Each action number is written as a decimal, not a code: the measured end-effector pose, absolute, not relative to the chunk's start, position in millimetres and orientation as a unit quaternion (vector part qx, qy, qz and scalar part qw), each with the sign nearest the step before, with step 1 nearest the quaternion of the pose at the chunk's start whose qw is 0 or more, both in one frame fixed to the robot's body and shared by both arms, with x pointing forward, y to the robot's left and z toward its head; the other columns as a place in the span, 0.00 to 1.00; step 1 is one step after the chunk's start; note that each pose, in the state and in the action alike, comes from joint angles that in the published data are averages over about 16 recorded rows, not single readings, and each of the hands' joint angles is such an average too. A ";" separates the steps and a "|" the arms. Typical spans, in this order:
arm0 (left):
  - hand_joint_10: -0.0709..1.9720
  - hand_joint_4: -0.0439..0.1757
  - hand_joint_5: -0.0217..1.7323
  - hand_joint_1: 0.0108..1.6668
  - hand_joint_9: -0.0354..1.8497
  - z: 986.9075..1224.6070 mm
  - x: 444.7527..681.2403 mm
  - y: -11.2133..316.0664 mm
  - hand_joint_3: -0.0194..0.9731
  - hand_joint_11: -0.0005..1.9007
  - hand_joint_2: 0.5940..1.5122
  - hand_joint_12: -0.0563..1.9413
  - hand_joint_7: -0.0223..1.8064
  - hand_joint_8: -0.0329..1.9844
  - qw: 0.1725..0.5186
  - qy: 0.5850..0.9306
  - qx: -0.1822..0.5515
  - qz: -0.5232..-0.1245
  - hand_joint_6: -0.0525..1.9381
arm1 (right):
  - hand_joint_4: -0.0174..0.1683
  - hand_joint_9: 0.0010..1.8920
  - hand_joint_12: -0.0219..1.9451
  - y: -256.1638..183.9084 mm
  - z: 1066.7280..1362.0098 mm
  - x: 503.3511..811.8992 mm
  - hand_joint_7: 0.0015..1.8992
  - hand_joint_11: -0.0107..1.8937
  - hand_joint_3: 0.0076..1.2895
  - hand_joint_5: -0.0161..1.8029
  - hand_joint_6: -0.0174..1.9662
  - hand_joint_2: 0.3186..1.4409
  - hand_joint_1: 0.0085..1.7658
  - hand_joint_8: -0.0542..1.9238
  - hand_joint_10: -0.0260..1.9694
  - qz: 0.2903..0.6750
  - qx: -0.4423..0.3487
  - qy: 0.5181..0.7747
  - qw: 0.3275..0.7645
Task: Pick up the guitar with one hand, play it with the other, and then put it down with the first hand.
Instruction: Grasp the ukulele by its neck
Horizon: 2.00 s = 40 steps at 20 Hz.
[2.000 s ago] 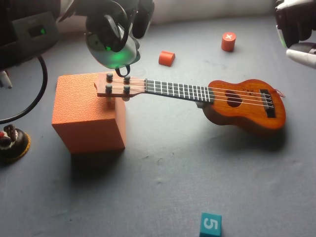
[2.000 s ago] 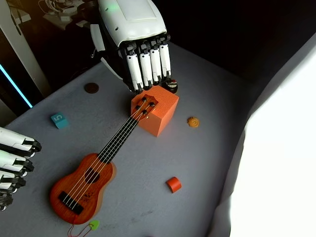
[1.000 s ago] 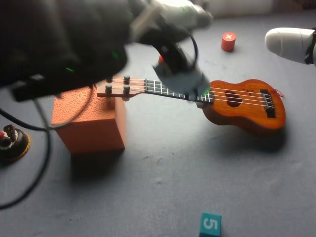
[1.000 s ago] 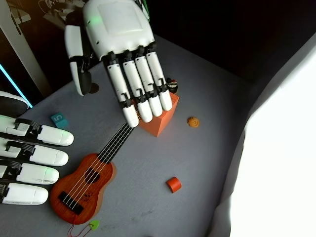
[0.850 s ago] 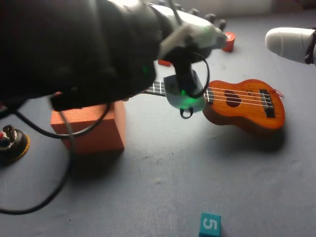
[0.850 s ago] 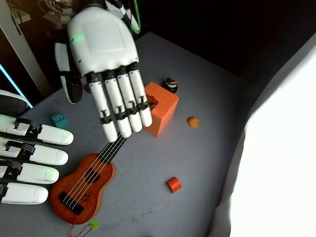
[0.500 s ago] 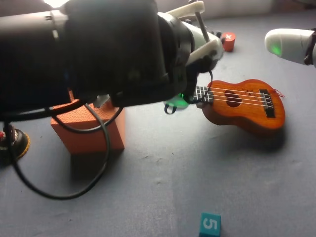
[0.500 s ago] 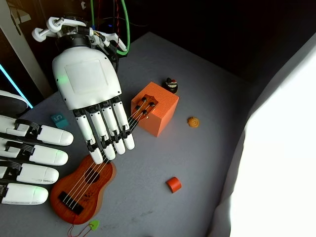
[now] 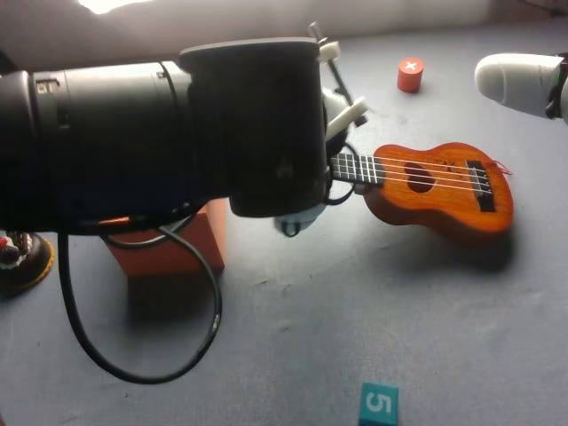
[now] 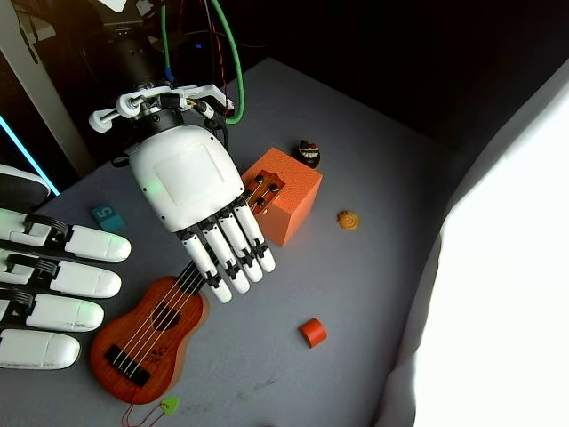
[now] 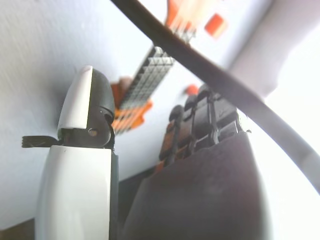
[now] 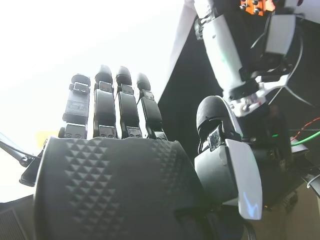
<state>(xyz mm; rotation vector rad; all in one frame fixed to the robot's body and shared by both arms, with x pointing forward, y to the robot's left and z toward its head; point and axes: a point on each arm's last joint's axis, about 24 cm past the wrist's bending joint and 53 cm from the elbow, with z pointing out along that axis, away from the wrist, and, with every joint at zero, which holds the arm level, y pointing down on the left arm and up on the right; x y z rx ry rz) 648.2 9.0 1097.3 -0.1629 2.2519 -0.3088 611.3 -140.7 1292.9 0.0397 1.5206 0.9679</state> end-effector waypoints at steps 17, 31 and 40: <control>0.04 0.20 0.02 0.81 0.03 1073.1 663.7 -1.3 0.02 0.01 0.53 0.03 0.02 0.01 0.437 0.889 -0.077 -0.107 0.02 | 0.08 0.07 0.09 -139.7 1292.0 611.1 0.08 0.02 0.01 0.09 0.03 0.92 0.01 0.04 0.03 0.421 0.016 0.663 0.619; 0.04 0.19 0.02 0.78 0.03 1046.0 672.0 2.6 0.02 0.01 0.57 0.03 0.02 0.01 0.440 0.890 -0.068 -0.098 0.02 | 0.08 0.11 0.29 -139.6 1291.6 611.1 0.12 0.02 0.01 0.12 0.03 0.92 0.03 0.04 0.03 0.421 0.016 0.663 0.618; 0.04 0.20 0.02 0.78 0.03 1040.0 675.5 5.8 0.02 0.01 0.56 0.03 0.02 0.01 0.440 0.890 -0.065 -0.097 0.02 | 0.08 0.11 0.27 -139.6 1291.6 611.1 0.12 0.02 0.01 0.12 0.03 0.92 0.03 0.04 0.03 0.421 0.017 0.663 0.618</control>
